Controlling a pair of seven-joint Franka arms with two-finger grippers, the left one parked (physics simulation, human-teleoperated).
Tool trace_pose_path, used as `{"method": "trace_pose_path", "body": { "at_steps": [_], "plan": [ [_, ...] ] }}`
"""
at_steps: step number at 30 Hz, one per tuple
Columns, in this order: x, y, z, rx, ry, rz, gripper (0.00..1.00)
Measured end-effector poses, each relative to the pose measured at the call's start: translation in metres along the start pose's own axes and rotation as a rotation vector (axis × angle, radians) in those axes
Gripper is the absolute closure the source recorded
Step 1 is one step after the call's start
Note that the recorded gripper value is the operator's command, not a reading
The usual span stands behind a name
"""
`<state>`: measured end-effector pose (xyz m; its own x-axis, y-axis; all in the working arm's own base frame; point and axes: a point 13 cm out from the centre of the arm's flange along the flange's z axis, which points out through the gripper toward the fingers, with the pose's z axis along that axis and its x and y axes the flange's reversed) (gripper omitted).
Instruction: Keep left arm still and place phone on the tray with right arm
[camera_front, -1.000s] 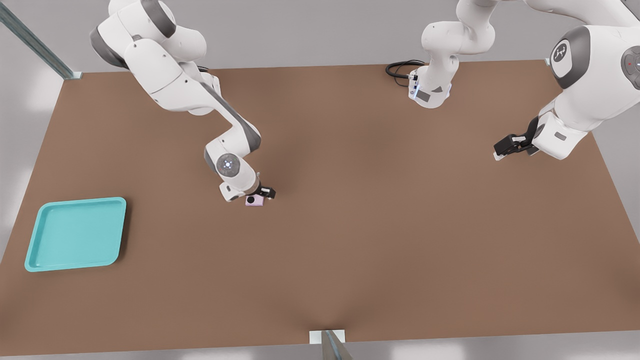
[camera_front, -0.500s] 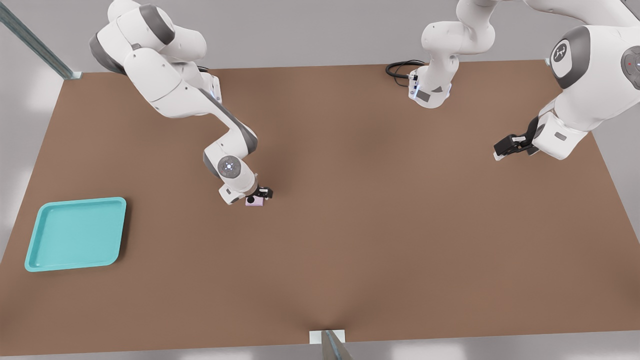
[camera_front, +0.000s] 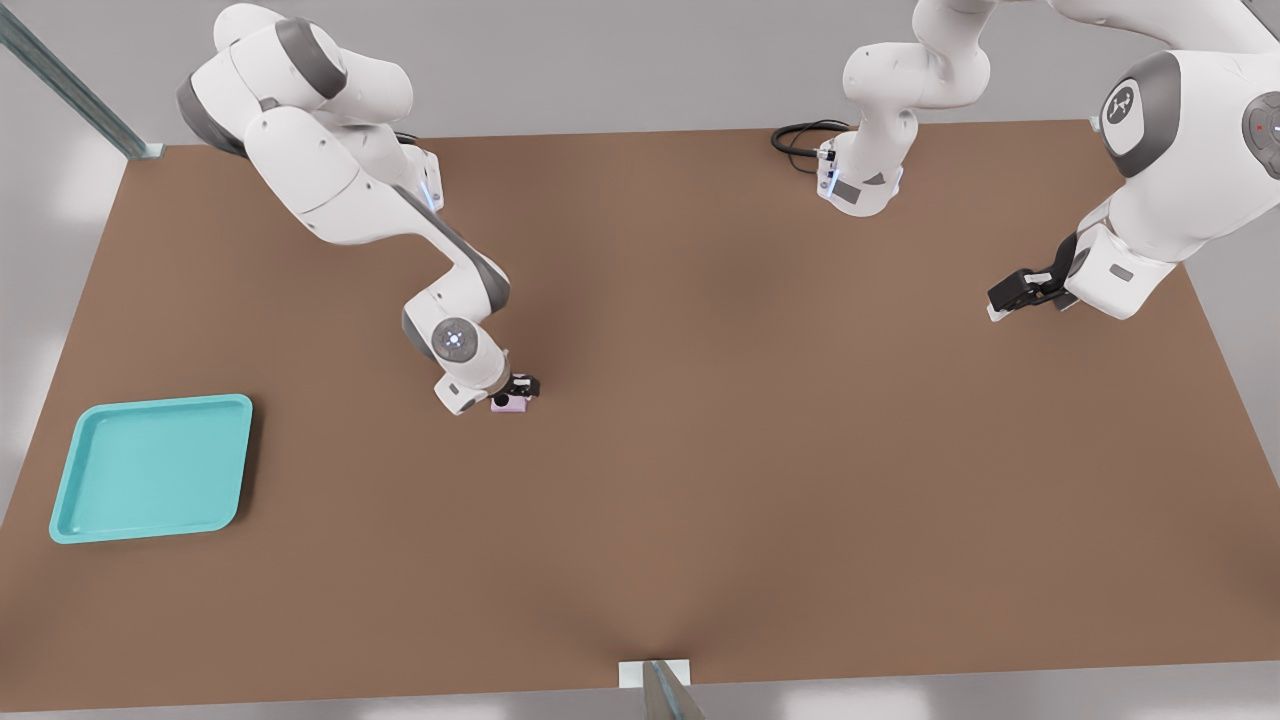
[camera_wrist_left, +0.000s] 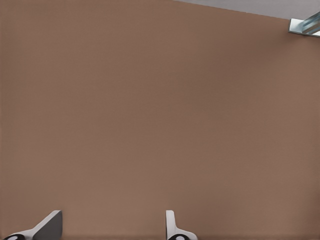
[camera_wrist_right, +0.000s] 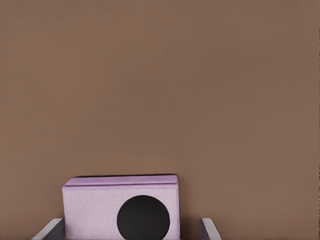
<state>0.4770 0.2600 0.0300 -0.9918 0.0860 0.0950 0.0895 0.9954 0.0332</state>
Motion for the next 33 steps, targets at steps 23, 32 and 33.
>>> {"method": "trace_pose_path", "body": {
  "at_steps": [23,32,33],
  "plan": [
    [-0.127,-0.256,-0.118,0.080,-0.169,0.179,0.29],
    [-0.185,-0.518,-0.097,0.028,-0.206,0.267,0.28],
    [-0.181,-0.533,-0.089,0.025,-0.200,0.252,0.25]
  ]
}}
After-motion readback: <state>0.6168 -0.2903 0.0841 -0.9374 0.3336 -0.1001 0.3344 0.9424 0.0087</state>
